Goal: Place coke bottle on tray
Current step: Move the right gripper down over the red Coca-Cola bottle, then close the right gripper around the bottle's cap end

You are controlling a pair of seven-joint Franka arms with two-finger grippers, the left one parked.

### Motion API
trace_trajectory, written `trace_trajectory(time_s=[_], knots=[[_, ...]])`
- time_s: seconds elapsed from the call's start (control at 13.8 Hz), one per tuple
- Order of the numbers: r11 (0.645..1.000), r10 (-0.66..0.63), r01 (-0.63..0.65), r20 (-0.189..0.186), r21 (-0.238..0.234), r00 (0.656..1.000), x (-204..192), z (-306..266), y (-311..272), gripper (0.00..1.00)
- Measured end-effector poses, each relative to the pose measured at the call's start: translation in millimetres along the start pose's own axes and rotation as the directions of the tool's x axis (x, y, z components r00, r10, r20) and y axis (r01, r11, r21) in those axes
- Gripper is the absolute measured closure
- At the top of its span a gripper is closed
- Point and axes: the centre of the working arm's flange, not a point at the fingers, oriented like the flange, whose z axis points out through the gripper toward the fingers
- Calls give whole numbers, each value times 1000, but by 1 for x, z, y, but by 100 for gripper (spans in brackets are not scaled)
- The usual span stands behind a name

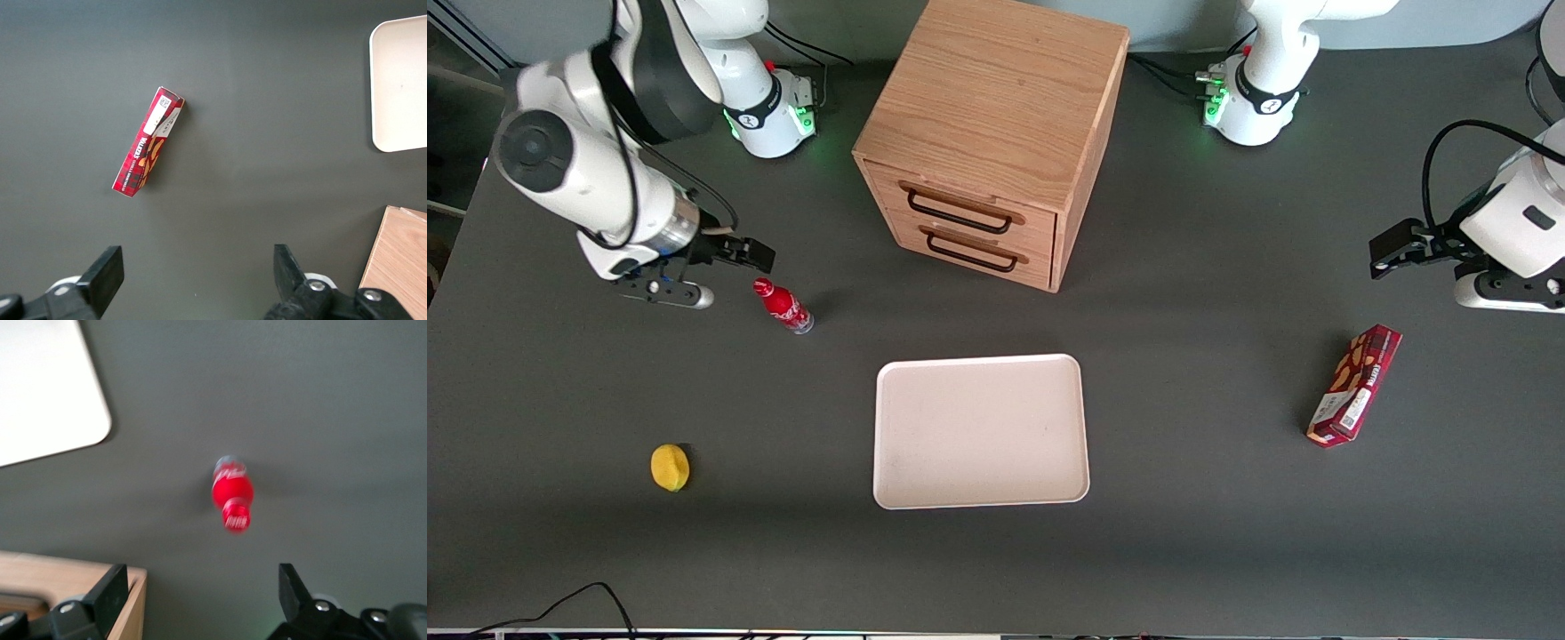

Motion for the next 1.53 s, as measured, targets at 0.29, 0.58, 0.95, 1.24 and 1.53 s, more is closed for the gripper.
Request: trace_trajectory(time_s=[0.29, 0.58, 0.95, 1.24, 1.53], knots=[[1000, -18, 18, -80, -6, 997, -14, 76, 13, 0], [1000, -20, 20, -104, 5, 994, -24, 106, 19, 12], [999, -35, 35, -116, -2, 993, -26, 107, 17, 66], [999, -45, 43, -112, -15, 993, -25, 102, 16, 67], [996, -53, 50, -43, -68, 998, -9, 0, 13, 67]])
